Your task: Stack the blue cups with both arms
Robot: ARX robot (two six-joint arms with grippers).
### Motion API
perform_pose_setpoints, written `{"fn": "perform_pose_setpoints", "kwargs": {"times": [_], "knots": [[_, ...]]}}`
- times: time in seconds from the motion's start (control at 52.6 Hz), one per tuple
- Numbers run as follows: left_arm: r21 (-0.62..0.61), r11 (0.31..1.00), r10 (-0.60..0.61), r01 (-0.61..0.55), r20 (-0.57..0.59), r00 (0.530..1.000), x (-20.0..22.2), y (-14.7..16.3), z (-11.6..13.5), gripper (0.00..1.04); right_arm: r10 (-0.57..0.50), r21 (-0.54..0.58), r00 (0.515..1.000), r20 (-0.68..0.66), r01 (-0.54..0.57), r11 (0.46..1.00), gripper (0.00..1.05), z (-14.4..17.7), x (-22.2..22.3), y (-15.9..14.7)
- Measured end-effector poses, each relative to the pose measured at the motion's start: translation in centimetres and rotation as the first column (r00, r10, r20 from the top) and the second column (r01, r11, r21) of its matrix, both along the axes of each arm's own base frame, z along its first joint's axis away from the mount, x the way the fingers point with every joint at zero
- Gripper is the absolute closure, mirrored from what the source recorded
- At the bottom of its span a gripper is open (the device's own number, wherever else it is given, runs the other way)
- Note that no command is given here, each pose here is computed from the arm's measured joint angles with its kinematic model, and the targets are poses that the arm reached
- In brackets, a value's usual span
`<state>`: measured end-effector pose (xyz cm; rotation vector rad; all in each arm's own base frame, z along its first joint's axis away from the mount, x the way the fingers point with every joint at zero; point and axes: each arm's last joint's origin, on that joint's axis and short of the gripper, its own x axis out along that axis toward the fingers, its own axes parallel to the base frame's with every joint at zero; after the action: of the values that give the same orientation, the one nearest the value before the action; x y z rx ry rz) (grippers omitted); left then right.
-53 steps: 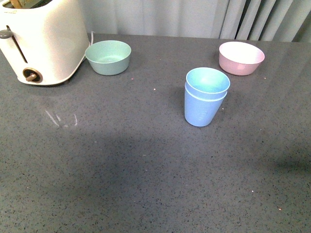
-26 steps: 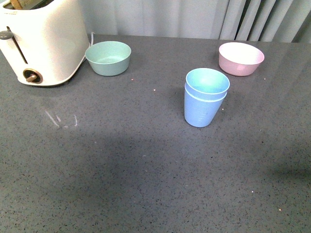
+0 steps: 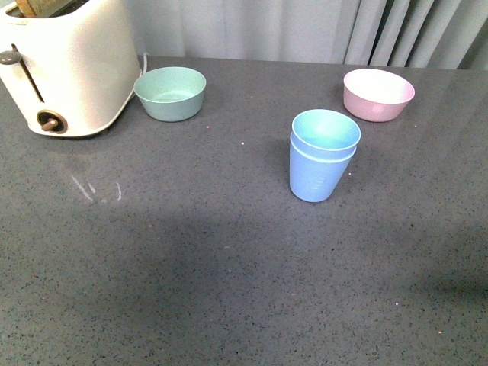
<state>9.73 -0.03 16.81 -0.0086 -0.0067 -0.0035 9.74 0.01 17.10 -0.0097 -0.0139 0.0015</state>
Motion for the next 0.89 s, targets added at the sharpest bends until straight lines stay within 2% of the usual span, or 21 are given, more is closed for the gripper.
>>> {"fn": "perform_pose_setpoints", "kwargs": {"times": [0.209, 0.38, 0.666, 0.761, 0.894], "knots": [[0.0, 1.0, 0.0, 0.0, 0.0, 1.0, 0.0, 0.0, 0.0, 0.09, 0.0, -0.001, 1.0, 0.005, 0.0, 1.0, 1.01, 0.02, -0.08, 0.0], [0.0, 1.0, 0.0, 0.0, 0.0, 1.0, 0.0, 0.0, 0.0, 0.09, 0.0, 0.0, 1.0, 0.005, 0.0, 1.0, 0.66, 0.03, -0.08, 0.0], [0.0, 1.0, 0.0, 0.0, 0.0, 1.0, 0.0, 0.0, 0.0, 0.09, 0.0, 0.0, 1.0, 0.005, 0.0, 1.0, 0.17, 0.03, -0.08, 0.0], [0.0, 1.0, 0.0, 0.0, 0.0, 1.0, 0.0, 0.0, 0.0, 0.09, 0.0, 0.002, 1.0, 0.005, 0.0, 1.0, 0.07, 0.03, -0.08, 0.0], [0.0, 1.0, 0.0, 0.0, 0.0, 1.0, 0.0, 0.0, 0.0, 0.09, 0.0, 0.002, 1.0, 0.005, 0.0, 1.0, 0.09, 0.03, -0.08, 0.0]]}}
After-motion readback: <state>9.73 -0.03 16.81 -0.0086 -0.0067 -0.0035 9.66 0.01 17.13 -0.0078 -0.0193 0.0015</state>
